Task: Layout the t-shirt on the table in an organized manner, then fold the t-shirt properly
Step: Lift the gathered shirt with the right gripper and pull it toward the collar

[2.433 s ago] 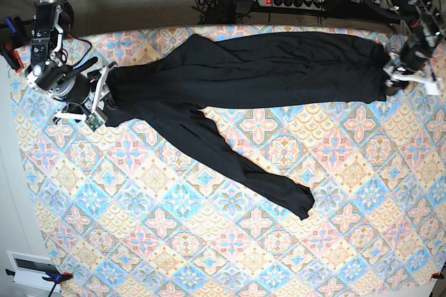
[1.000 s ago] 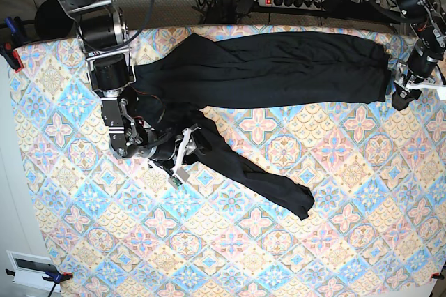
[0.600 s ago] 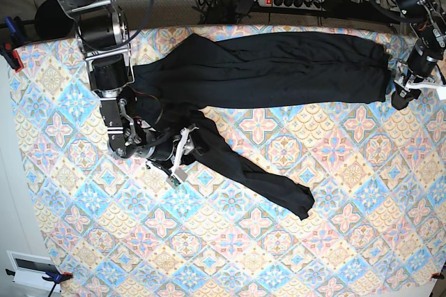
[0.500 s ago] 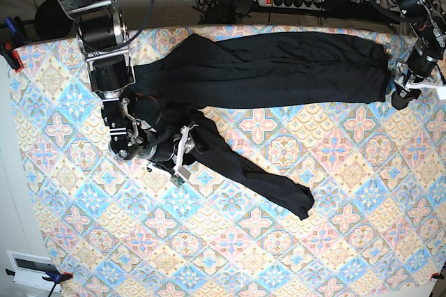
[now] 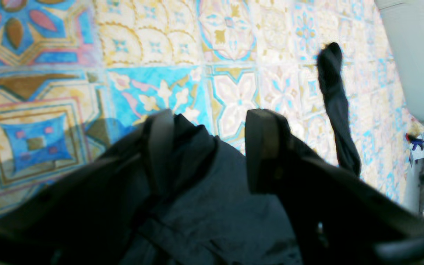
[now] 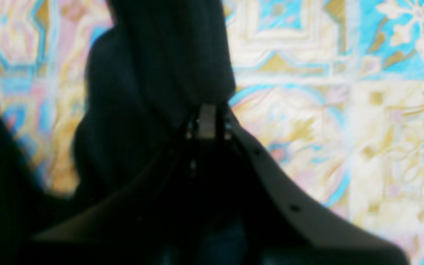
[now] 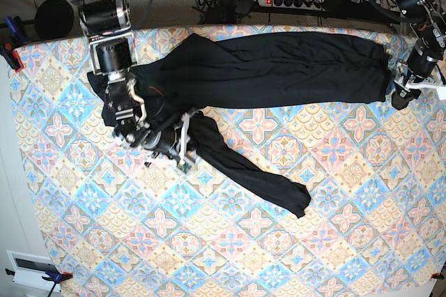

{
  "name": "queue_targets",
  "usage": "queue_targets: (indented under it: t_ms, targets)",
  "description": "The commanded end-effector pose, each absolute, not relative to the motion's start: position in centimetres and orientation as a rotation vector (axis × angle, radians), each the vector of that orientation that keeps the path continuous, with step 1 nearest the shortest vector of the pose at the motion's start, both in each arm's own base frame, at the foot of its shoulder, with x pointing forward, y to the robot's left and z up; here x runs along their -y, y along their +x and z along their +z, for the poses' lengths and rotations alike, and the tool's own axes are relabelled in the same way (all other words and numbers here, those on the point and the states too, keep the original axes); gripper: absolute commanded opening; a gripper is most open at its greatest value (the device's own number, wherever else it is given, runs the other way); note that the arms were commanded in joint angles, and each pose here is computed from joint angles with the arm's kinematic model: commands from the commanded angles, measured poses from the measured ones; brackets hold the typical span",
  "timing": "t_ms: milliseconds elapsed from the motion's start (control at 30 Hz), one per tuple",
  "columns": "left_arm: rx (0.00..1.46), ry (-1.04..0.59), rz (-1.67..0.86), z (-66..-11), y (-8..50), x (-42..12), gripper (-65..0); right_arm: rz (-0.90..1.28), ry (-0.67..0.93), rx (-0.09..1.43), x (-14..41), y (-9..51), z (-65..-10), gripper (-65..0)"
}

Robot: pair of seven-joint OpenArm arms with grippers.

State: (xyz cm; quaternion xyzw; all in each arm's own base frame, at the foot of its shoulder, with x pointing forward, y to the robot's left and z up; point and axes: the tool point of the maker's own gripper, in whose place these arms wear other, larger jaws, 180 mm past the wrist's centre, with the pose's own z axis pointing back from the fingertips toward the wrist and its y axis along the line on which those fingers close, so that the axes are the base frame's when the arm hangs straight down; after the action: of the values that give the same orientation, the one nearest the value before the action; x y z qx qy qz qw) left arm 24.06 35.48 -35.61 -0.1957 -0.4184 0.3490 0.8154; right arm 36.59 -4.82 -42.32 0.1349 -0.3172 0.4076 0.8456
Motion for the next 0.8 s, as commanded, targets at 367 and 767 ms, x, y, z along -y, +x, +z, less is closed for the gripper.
queue_targets:
  t_ms: [367, 767]
  targets:
    - [0.933, -0.423, 0.709, -34.3, 25.0, -35.5, -34.5, 1.007, 0.167, 0.845, 2.6, 32.1, -33.9, -65.0]
    - [0.931, -0.423, 0.709, -34.3, 25.0, -35.5, -34.6, 0.996, 0.357, 0.781, -0.2, 22.2, -35.0, -65.0]
